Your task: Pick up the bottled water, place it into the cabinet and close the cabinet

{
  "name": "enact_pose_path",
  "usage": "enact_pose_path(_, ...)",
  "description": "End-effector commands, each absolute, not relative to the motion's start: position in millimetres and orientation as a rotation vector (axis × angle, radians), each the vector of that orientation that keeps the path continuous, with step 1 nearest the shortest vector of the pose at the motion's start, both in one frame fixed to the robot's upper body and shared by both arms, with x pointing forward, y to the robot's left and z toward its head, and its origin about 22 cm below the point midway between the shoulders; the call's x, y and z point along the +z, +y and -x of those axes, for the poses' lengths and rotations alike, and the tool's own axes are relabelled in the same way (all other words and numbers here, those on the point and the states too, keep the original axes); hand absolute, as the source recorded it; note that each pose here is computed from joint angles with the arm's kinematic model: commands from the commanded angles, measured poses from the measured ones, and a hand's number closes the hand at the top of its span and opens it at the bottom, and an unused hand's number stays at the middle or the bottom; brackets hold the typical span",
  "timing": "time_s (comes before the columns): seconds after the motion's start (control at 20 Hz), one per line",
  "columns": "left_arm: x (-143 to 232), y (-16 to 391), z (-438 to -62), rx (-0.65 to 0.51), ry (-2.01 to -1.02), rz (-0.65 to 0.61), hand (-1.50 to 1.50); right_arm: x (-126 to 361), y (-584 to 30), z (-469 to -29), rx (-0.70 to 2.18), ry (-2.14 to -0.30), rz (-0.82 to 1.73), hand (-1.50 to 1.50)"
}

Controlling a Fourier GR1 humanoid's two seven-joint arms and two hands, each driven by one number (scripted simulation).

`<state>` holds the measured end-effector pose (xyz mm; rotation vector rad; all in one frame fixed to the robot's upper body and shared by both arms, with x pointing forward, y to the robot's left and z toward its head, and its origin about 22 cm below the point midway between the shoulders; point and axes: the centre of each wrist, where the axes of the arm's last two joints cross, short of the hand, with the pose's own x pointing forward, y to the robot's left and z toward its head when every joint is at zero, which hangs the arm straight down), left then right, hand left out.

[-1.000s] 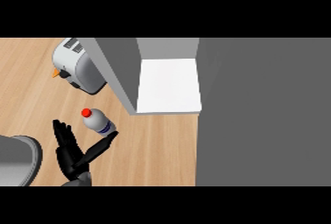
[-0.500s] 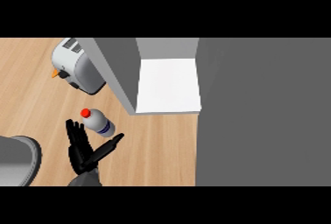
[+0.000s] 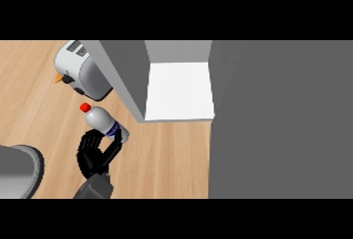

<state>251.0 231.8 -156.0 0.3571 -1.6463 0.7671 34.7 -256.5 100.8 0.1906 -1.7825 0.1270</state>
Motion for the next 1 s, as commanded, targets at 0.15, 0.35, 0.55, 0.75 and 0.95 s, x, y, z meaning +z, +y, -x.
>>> enact_pose_path(0.15,-166.5,248.2,-237.6,0.651,-1.686,-0.163,1.5,122.4,-255.9,-28.9,0.114,-1.798,-0.19,-1.5)
enact_pose_path(0.35,-182.6,220.2,-211.7,0.414,-1.647,0.136,1.5,111.9,-251.6,-31.8,0.117,-1.828,-0.226,-1.5)
enact_pose_path(0.55,-170.7,222.3,-226.4,0.34,-1.706,0.192,1.5,130.6,-243.5,-22.3,0.092,-1.828,-0.196,-1.5)
enact_pose_path(0.75,-164.7,212.2,-229.5,0.321,-1.711,0.271,1.5,124.3,-249.5,-27.2,0.097,-1.806,-0.2,-1.5)
enact_pose_path(0.95,-152.8,187.7,-229.7,0.321,-1.676,0.331,1.5,111.2,-247.5,-28.5,0.102,-1.791,-0.222,-1.5)
